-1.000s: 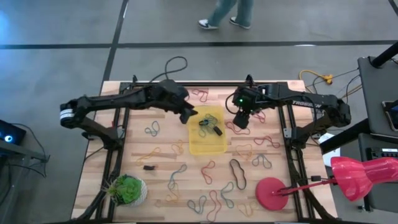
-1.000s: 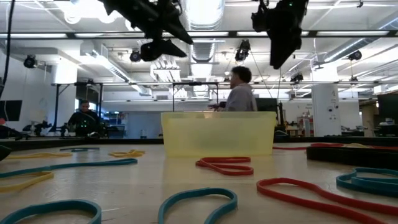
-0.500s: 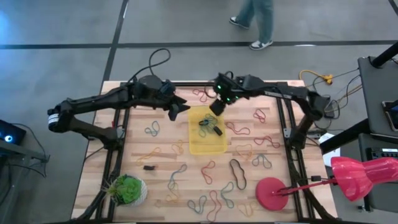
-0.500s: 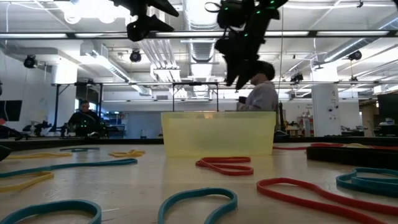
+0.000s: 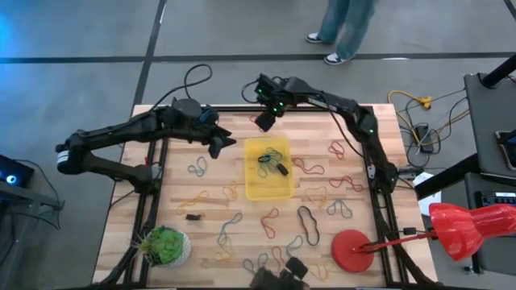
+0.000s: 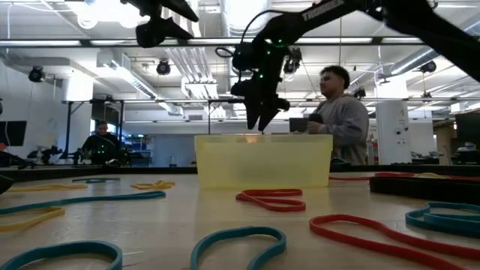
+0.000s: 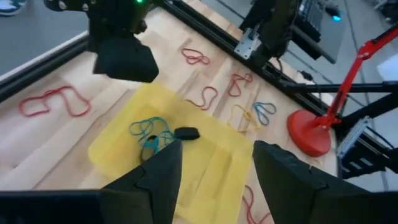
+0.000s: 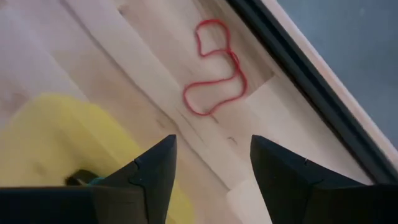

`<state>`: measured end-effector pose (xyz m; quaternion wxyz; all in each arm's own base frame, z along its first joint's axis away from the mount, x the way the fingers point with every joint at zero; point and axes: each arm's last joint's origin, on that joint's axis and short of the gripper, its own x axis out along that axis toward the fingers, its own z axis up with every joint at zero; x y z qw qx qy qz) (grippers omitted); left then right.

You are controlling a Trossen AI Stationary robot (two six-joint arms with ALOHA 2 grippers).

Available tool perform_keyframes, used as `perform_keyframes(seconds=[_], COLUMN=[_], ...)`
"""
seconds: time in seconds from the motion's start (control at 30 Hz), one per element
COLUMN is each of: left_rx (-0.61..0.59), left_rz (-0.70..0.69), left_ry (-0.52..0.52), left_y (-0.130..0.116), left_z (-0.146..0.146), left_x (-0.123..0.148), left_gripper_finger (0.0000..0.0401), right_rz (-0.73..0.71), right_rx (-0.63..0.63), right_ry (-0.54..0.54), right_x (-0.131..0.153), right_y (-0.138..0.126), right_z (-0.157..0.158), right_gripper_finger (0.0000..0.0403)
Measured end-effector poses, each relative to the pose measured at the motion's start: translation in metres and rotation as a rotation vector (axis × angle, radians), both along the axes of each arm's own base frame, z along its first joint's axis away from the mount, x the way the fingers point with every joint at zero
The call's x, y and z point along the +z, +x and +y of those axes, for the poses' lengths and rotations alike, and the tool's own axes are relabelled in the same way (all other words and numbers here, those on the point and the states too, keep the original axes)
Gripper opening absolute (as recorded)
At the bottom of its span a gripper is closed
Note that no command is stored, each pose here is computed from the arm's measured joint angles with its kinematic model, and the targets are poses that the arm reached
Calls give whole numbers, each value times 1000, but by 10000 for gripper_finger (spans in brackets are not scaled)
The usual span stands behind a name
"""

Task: Pick and place rubber bands into bin
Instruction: Put the red rubber band into the yellow bin

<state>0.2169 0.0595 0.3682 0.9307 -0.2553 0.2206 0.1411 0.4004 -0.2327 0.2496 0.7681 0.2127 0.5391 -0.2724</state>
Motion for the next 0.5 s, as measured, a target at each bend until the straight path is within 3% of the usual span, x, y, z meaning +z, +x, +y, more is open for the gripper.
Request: perform_keyframes(seconds=[0.2, 0.5], left_rx=[64, 164], left_rz=[-2, -8], left_ry=[51, 238], left_y=[-21, -41], left_z=[-3, -1], left_x=[9, 20], left_gripper_finger=[183, 183], right_rz=[19, -5], right_rx=[-6, -54], right_ry=[-2, 69], right_x=[3, -7], right_y=[4, 3], right_z=[-29, -41], right_gripper_finger=[192, 192])
